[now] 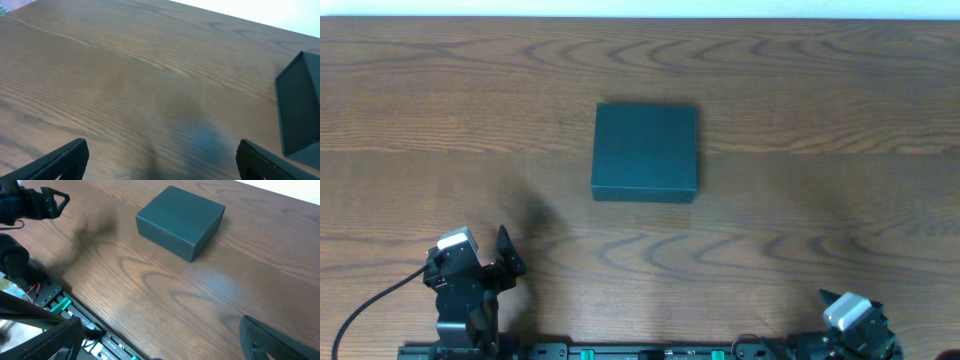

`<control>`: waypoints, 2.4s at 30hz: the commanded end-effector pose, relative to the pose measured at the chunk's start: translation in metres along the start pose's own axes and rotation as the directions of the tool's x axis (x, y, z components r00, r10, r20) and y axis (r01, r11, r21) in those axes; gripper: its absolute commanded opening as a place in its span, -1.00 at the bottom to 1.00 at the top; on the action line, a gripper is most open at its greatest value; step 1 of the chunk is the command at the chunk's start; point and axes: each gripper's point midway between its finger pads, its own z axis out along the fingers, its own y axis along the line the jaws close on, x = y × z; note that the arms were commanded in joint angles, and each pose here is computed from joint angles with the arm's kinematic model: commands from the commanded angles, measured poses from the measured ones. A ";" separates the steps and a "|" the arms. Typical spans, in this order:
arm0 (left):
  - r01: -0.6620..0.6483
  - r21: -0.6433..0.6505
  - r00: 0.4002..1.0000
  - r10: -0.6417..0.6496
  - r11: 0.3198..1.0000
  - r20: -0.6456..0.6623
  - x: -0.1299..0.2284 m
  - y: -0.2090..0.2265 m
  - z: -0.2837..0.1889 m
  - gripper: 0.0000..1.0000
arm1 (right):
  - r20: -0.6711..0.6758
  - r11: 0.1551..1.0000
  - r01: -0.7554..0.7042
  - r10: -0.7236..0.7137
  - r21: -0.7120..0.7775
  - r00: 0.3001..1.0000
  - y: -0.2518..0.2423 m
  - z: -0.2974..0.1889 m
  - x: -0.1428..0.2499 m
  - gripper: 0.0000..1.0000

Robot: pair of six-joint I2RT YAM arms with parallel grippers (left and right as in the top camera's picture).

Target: Pack container

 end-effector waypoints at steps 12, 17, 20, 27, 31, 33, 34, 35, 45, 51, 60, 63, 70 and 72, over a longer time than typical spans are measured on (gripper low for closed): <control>-0.049 0.050 0.995 0.053 0.998 -0.079 0.040 -0.007 0.022 0.90 | 0.001 1.000 -0.013 0.013 0.004 1.000 0.000 0.000 0.000 0.99; -0.051 0.062 0.995 0.056 0.997 -0.081 0.041 -0.009 0.022 0.90 | 0.001 1.000 -0.012 0.012 0.004 1.000 0.000 0.000 0.000 0.98; -0.051 0.062 0.995 0.056 0.997 -0.082 0.041 -0.009 0.022 0.90 | 0.001 1.000 -0.012 0.012 0.004 1.000 0.000 0.000 0.000 0.99; -0.051 0.062 0.995 0.056 0.997 -0.082 0.041 -0.009 0.022 0.90 | 0.001 1.000 -0.012 0.012 0.004 1.000 0.000 0.000 0.000 0.99; -0.051 0.062 0.995 0.056 0.997 -0.082 0.041 -0.009 0.022 0.90 | 0.001 1.000 -0.012 0.012 0.004 1.000 0.000 0.000 0.000 0.99; -0.051 0.062 0.995 0.056 0.997 -0.082 0.041 -0.009 0.022 0.91 | 0.001 1.000 -0.012 0.012 0.004 1.000 0.000 0.000 0.000 0.98; -0.051 0.062 0.995 0.056 0.997 -0.082 0.041 -0.009 0.022 0.91 | 0.001 1.000 -0.012 0.012 0.004 1.000 0.000 0.000 0.000 0.99; -0.051 0.062 0.995 0.056 0.997 -0.082 0.041 -0.009 0.022 0.90 | 0.001 1.000 -0.012 0.012 0.004 1.000 0.000 0.000 0.000 0.99; -0.051 0.062 0.995 0.056 0.997 -0.082 0.041 -0.009 0.022 0.90 | -0.005 0.994 0.076 -0.076 0.080 0.997 -0.014 0.001 -0.001 0.99; -0.051 0.062 0.995 0.056 0.997 -0.082 0.041 -0.009 0.022 0.91 | 0.141 0.924 0.327 -0.357 0.198 0.923 -0.036 0.025 -0.024 0.99; -0.051 0.062 0.995 0.056 0.997 -0.082 0.041 -0.009 0.022 0.90 | 0.197 0.886 0.387 -0.440 0.258 0.876 -0.070 0.109 0.024 0.99; -0.051 0.062 0.995 0.056 0.997 -0.082 0.041 -0.009 0.022 0.91 | 0.156 0.908 0.357 -0.394 0.221 0.906 -0.076 0.130 0.048 0.98; -0.051 0.062 0.995 0.056 0.997 -0.082 0.041 -0.009 0.022 0.90 | 0.095 0.957 0.248 -0.263 0.150 0.960 -0.088 0.178 0.095 0.98; -0.051 0.062 0.995 0.056 0.997 -0.082 0.041 -0.009 0.022 0.90 | 0.067 0.970 0.206 -0.216 0.132 0.974 -0.089 0.187 0.110 0.99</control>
